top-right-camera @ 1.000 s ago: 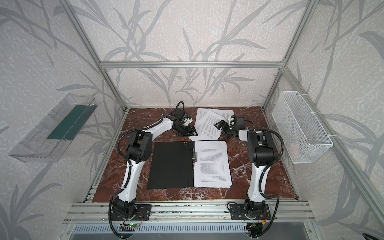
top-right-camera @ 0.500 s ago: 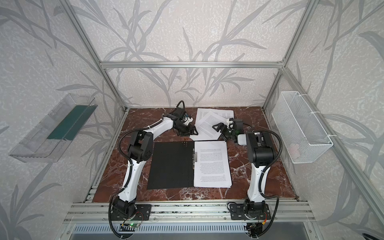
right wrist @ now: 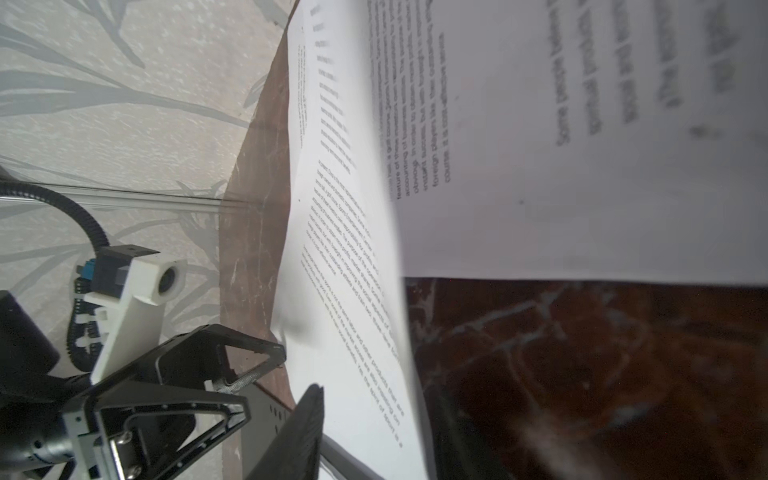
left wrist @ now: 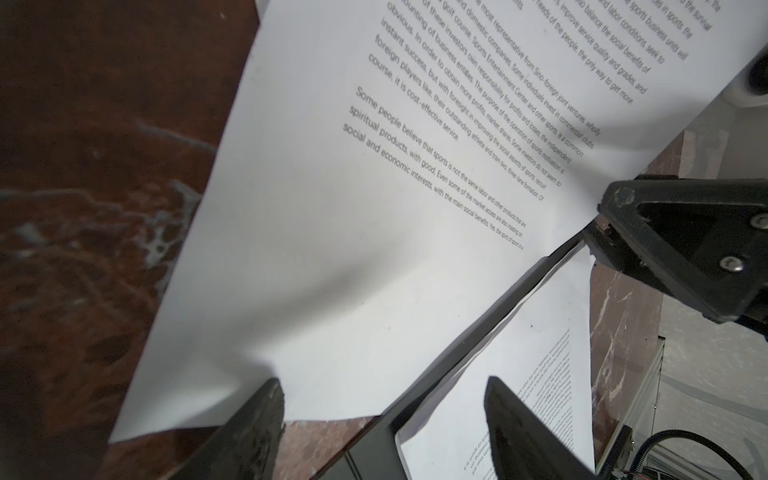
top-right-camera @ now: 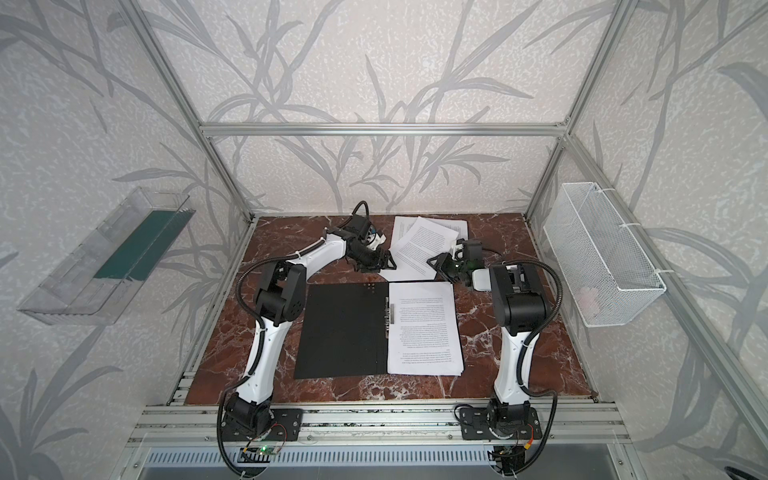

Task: Put the files into the folder

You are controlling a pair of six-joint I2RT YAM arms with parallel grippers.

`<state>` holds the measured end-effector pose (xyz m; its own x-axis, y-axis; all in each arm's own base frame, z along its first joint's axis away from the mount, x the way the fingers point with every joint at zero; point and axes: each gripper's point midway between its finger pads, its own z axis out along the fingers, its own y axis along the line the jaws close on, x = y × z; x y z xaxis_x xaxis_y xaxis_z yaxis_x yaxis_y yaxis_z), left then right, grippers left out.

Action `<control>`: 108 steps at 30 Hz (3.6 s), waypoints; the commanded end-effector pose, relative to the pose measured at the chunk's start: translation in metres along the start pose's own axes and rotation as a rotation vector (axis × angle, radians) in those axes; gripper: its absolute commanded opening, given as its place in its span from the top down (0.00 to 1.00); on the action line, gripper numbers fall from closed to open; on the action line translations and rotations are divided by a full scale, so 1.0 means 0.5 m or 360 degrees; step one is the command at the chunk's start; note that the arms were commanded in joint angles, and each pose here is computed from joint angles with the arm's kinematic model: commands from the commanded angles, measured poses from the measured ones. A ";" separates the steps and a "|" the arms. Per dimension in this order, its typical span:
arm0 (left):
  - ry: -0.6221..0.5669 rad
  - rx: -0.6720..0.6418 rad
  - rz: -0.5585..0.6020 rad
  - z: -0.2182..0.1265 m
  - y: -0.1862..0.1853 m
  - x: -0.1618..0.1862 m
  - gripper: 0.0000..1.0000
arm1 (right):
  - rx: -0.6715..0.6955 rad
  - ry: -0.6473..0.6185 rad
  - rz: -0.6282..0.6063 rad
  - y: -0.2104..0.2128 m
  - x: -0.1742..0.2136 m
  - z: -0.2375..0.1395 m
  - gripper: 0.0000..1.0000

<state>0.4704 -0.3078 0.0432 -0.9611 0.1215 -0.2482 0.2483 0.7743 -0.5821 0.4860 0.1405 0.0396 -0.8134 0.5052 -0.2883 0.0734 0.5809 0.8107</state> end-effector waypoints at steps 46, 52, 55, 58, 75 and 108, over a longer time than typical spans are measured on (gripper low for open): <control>-0.0930 0.0136 0.0326 -0.574 -0.211 0.389 0.10 | -0.0205 0.0083 -0.1174 0.533 0.269 -0.381 1.00; -0.0950 0.0116 0.0314 -0.565 -0.169 0.400 0.01 | -0.0390 0.0246 -0.1114 0.516 0.343 -0.401 1.00; -0.0980 0.0208 0.0320 -0.575 -0.181 0.396 0.01 | -0.0312 0.0315 -0.1111 0.469 0.364 -0.396 1.00; -0.0988 0.0292 0.0255 -0.571 -0.177 0.390 0.01 | -0.0195 0.0379 -0.1037 0.403 0.370 -0.385 1.00; -0.1012 0.0360 -0.0031 -0.567 -0.096 0.338 0.01 | 0.1229 0.0588 -0.1087 0.007 0.274 -0.335 1.00; -0.0957 0.0419 -0.0249 -0.553 -0.048 0.325 0.01 | 0.1378 0.0857 -0.1496 0.042 0.346 -0.302 1.00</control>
<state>0.2785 -0.1292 0.2276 -0.7569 -0.4277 -0.4941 0.1960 0.5727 -0.7960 0.2663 0.1388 0.0757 -0.8610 -0.4889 -0.1399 -0.4502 0.8608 -0.2373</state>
